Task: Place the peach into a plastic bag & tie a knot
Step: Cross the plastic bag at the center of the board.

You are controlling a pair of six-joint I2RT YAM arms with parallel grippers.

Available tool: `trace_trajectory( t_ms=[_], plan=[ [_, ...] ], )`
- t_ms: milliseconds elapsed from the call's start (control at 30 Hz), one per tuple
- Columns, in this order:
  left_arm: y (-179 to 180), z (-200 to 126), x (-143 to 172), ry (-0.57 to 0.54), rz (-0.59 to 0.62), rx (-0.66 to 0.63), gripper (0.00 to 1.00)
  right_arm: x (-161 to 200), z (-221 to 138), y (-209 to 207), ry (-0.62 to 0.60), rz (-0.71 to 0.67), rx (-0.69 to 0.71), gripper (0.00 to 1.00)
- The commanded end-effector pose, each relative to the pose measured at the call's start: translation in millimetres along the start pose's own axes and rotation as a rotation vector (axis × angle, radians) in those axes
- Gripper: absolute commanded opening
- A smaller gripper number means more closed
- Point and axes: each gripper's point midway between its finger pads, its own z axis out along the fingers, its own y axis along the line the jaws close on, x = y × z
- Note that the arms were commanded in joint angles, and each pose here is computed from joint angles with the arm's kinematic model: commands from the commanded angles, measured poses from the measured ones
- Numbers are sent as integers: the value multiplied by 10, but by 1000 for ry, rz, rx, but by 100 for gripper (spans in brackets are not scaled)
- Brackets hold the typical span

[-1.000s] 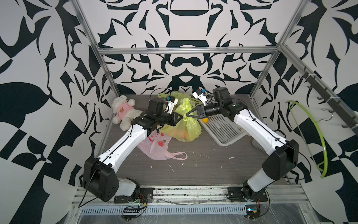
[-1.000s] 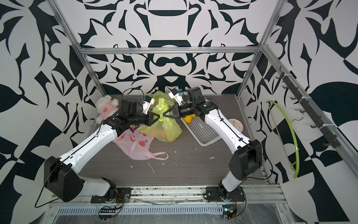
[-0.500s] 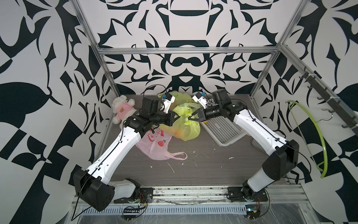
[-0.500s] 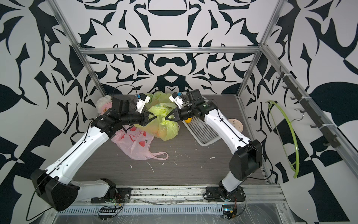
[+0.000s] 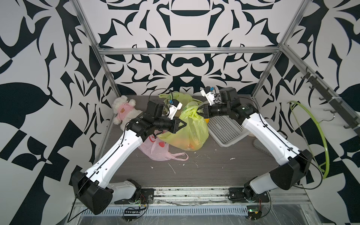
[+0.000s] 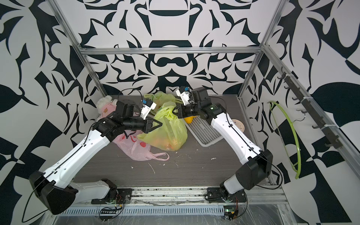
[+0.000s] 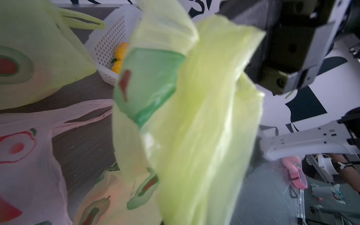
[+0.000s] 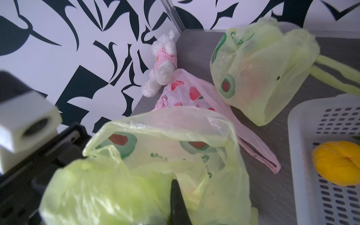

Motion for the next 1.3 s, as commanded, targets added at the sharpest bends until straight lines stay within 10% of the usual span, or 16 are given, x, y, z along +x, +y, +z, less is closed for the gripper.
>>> trace_trajectory(
  t_ms=[0, 500, 833, 1267],
  plan=[
    [-155, 83, 38, -8, -5, 64, 0, -334, -39, -20, -157, -8, 64, 0],
    [-218, 477, 96, -43, -69, 203, 0, -713, -42, 394, -435, 144, -260, 0],
    [-132, -23, 81, -68, -7, 24, 60, -590, -19, 724, -254, 19, -393, 0],
    [-210, -900, 64, -184, 69, -137, 83, -655, -31, 836, -198, -26, -429, 0]
  ],
)
